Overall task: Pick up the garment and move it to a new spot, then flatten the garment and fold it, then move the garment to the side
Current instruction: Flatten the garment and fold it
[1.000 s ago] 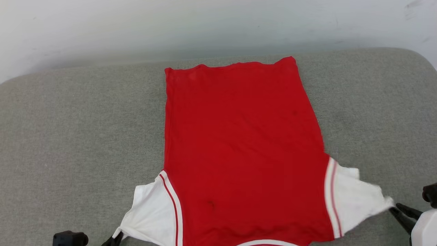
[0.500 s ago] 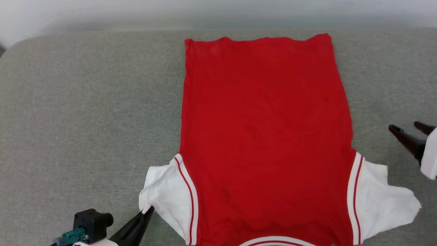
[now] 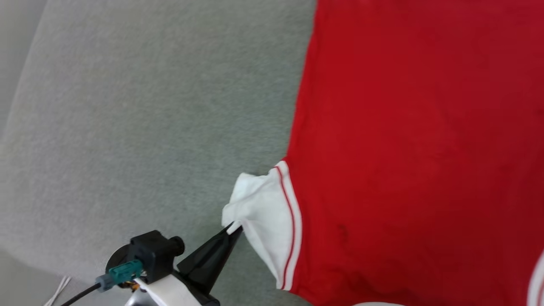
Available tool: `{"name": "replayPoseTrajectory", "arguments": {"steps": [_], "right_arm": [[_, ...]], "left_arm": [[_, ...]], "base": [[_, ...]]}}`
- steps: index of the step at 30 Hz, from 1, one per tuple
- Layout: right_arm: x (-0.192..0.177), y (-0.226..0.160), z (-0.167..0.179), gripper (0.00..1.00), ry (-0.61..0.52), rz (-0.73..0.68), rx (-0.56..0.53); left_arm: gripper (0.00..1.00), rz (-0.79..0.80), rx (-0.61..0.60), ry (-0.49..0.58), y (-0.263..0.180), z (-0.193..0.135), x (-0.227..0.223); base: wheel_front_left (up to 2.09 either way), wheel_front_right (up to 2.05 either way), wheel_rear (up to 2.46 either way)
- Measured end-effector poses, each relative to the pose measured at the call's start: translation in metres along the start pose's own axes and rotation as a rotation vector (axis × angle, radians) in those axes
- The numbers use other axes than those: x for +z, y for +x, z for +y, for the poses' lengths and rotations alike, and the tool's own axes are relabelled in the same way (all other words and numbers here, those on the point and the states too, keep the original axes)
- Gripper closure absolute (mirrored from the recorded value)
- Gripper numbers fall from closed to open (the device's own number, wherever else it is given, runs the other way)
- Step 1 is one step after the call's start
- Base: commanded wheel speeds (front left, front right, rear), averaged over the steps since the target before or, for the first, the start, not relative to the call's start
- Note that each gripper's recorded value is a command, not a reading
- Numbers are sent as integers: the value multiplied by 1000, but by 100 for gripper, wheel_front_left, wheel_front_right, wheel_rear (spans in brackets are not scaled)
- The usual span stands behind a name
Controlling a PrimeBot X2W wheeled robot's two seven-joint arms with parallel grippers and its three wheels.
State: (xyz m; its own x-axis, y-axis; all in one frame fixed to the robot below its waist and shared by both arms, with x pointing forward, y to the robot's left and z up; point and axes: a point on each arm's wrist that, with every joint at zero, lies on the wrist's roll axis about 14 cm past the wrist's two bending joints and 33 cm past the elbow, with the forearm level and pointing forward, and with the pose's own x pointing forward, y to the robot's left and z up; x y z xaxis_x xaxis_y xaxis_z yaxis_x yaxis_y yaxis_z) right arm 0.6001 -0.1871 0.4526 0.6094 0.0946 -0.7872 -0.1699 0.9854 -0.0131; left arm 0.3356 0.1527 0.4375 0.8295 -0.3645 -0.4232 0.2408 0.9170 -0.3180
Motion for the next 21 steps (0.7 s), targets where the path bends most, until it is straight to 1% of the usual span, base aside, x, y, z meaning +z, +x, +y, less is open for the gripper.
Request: {"name": "replayPoseTrajectory", "arguments": {"steps": [6, 10, 13, 15, 18, 19, 20, 21], "right_arm": [[14, 55, 14, 0, 38, 66, -1], [1, 96, 25, 0, 37, 142, -5], [-5, 112, 32, 0, 52, 164, 12], [-5, 115, 33, 0, 55, 166, 13], [-11, 125, 37, 0, 27, 190, 8], [-12, 126, 38, 3, 25, 195, 12], [-12, 126, 38, 82, 30, 197, 17], [-13, 126, 38, 100, 36, 198, 20]], "left_arm": [[100, 28, 62, -7, -2, 13, -4], [100, 46, 106, 10, -4, 27, -7], [100, 55, 123, 7, -5, 31, -9], [100, 55, 131, 7, -5, 33, -10], [100, 64, 149, -1, -6, 37, -15], [100, 64, 151, -4, -6, 37, -15], [100, 63, 152, -5, -6, 38, -16], [100, 62, 152, -6, -6, 38, -16]], "base": [[0, 0, 0], [0, 0, 0], [0, 0, 0], [0, 0, 0], [0, 0, 0], [0, 0, 0], [0, 0, 0], [0, 0, 0]]}}
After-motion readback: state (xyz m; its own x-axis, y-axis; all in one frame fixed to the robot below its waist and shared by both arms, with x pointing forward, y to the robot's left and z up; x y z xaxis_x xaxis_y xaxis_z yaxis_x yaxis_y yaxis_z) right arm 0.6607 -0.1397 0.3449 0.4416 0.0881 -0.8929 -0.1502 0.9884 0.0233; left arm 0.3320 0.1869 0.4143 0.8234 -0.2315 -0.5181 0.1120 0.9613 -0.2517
